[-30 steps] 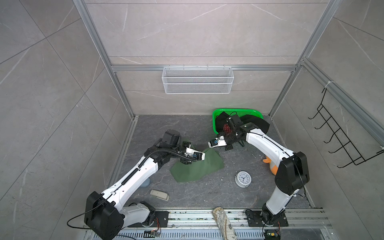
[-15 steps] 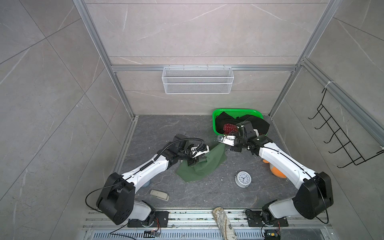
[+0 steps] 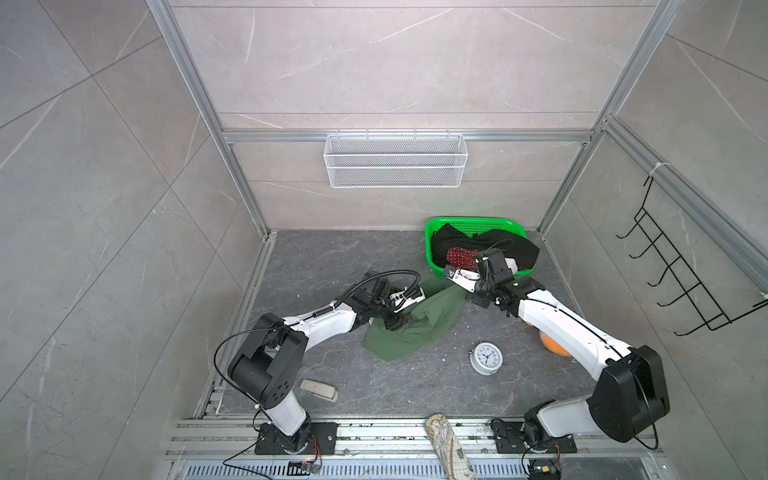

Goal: Fold and stack skirts
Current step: Flatten out the skirt at the center of the table.

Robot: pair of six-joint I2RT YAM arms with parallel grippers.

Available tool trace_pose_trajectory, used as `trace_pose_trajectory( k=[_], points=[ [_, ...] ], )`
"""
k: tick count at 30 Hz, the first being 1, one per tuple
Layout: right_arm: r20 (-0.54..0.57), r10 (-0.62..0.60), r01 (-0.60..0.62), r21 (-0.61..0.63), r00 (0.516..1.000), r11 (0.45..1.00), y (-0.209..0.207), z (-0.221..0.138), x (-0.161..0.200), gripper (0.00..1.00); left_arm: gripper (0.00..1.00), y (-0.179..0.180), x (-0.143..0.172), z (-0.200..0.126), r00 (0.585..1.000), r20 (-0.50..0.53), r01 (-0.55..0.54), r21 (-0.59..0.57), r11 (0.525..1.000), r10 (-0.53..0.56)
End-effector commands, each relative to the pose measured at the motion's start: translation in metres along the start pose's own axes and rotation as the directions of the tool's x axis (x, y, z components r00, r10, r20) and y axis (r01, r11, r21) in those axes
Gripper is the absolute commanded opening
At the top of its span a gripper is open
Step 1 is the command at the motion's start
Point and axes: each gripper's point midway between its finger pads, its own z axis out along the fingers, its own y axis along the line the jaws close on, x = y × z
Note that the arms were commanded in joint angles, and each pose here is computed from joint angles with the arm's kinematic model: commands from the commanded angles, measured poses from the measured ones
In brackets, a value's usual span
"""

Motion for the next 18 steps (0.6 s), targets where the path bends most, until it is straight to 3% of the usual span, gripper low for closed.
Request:
trace_pose_trajectory(
  k=[1,7,16,18],
  points=[
    [-0.029,0.093,-0.091,0.066,0.995,0.994,-0.017,0.004,0.0,0.0,1.0,0.037,-0.032,-0.02,0.998,0.049,-0.033,-0.196,0.98,0.044],
    [-0.059,0.131,-0.126,0.082,0.99,0.989,-0.016,0.016,0.005,0.0,1.0,0.048,-0.023,-0.054,0.992,0.003,-0.117,-0.381,0.917,0.128],
    [-0.012,0.26,-0.256,0.128,0.966,0.958,-0.033,0.013,-0.005,0.0,1.0,0.008,0.003,-0.069,0.941,-0.085,-0.334,-0.373,0.866,0.326],
    [-0.009,0.284,-0.281,0.134,0.959,0.95,-0.038,0.013,-0.007,0.0,0.95,0.004,0.011,-0.068,0.935,-0.108,-0.352,-0.374,0.858,0.336]
  ],
)
